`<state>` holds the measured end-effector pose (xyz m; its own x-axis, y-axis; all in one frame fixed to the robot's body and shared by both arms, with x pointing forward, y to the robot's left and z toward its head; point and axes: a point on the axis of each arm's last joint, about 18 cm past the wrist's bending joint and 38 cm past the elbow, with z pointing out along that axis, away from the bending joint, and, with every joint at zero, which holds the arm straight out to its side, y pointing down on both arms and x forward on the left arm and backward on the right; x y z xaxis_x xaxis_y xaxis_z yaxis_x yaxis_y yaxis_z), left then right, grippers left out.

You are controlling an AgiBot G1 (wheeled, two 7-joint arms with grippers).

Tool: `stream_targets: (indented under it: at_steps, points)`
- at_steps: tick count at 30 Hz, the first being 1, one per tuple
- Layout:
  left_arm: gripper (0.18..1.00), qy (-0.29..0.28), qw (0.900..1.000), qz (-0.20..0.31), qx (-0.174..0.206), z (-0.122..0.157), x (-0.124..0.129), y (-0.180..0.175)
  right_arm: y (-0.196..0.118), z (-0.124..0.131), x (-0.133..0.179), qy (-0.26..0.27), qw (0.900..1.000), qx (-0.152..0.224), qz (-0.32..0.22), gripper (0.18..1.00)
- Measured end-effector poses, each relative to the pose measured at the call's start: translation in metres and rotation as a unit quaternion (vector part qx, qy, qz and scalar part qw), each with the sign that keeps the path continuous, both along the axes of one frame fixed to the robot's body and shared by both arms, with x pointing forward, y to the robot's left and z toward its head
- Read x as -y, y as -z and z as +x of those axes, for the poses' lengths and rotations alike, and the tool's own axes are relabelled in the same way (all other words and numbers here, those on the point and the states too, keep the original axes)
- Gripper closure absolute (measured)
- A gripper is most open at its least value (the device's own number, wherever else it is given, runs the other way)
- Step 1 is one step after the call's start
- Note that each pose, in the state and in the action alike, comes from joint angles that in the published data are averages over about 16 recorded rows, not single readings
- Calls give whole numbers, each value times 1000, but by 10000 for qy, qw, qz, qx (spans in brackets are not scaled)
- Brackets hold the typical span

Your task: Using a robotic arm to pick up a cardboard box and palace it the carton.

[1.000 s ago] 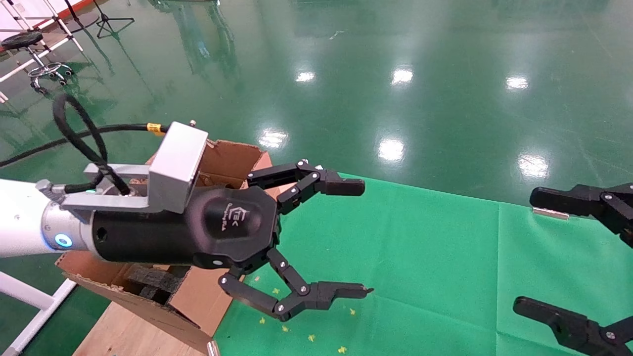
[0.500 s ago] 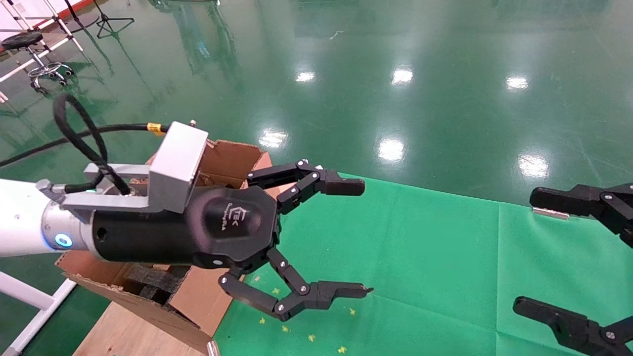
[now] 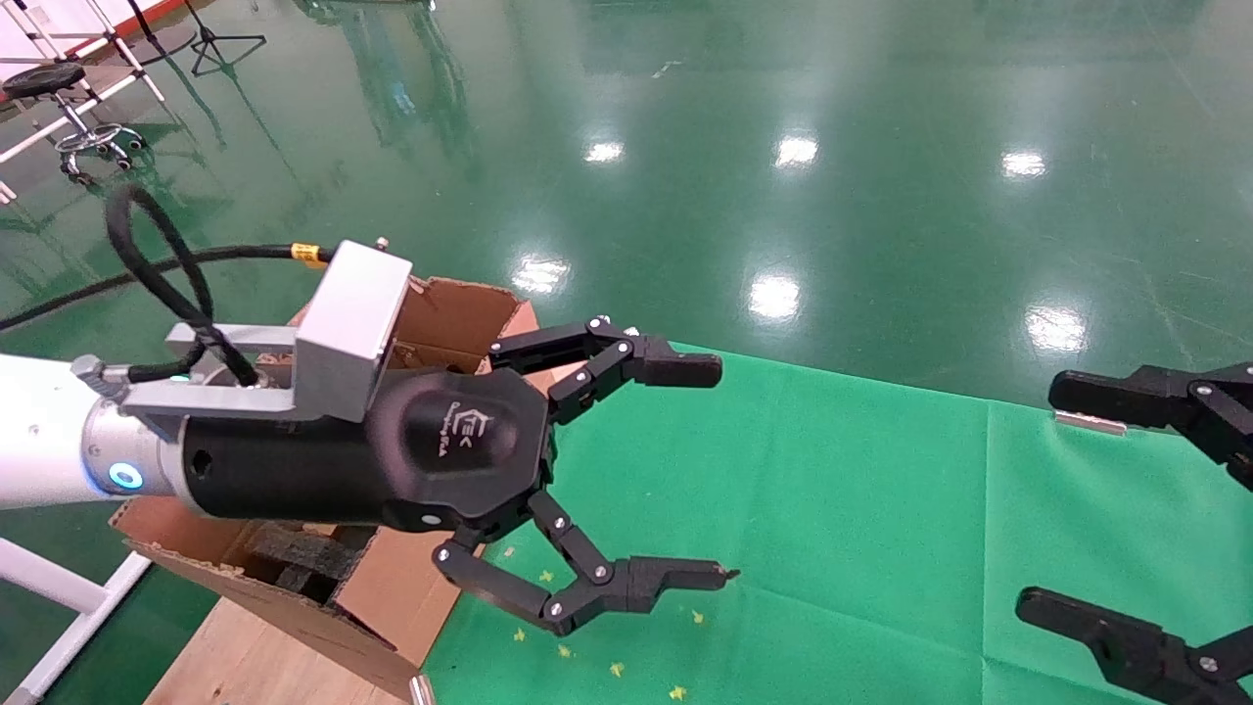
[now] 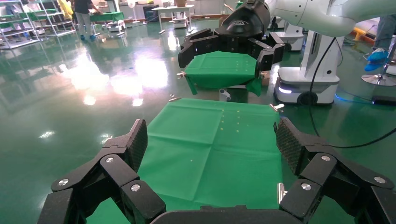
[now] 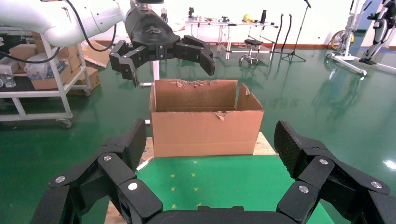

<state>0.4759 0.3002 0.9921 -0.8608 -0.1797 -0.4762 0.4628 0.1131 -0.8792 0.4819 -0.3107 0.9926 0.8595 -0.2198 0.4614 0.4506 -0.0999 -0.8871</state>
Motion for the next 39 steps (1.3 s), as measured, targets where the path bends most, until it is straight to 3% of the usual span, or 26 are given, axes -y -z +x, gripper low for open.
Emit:
stream_targets:
  at_steps: [39]
  points:
    - [183,0,10000,0,0,0,0,0,0,0,0,0,10000,0,0,178]
